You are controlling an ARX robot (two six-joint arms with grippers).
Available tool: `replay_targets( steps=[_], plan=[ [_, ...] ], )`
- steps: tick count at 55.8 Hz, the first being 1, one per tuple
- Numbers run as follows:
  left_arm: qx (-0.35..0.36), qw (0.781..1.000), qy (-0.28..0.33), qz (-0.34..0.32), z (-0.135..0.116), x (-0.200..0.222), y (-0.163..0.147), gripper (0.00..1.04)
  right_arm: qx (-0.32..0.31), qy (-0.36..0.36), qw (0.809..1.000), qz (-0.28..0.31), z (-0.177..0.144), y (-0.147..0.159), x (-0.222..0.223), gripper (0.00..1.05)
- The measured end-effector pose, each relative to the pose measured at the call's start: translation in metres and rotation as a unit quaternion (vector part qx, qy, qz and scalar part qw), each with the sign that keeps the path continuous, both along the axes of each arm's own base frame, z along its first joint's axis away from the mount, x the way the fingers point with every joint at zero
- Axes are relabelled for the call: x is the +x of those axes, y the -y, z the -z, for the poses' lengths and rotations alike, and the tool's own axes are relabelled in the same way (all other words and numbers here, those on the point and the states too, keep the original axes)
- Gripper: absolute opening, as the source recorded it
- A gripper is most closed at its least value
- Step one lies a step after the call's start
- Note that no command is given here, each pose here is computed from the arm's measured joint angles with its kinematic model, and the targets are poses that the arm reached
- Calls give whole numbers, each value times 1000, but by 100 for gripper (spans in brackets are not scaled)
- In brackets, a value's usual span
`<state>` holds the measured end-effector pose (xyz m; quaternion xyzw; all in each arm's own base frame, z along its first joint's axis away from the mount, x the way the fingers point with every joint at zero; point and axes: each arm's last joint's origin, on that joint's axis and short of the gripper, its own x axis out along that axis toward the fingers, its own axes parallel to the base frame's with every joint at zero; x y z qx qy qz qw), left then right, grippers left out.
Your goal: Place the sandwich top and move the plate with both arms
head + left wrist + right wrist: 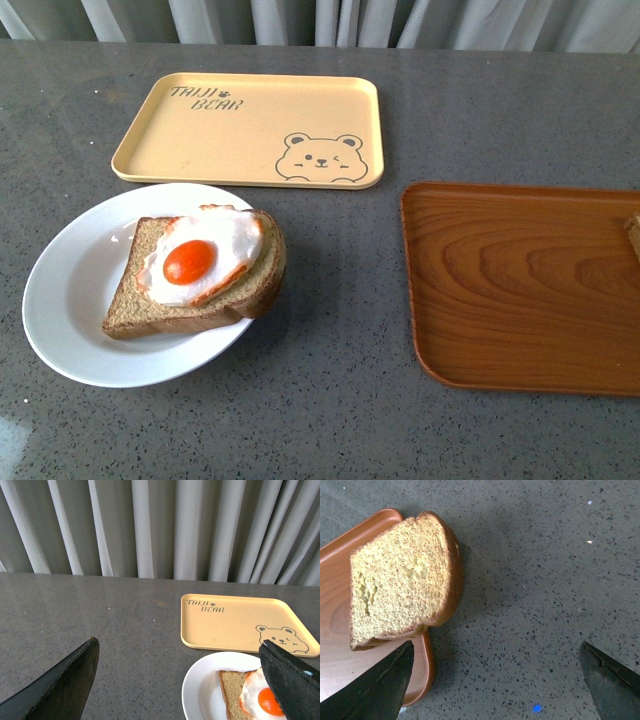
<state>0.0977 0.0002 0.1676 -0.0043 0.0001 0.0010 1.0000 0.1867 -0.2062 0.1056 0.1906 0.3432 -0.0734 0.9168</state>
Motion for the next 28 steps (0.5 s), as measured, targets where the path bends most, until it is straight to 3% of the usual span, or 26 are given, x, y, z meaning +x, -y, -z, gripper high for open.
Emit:
replay_targets(
  steps=[16, 28],
  plan=[
    [0, 1000, 0, 0, 0, 0, 0, 96, 11, 1, 999, -43, 17, -13, 37, 96],
    [0, 1000, 0, 0, 0, 0, 0, 96, 24, -6, 999, -37, 28, -18, 54, 96]
  ],
)
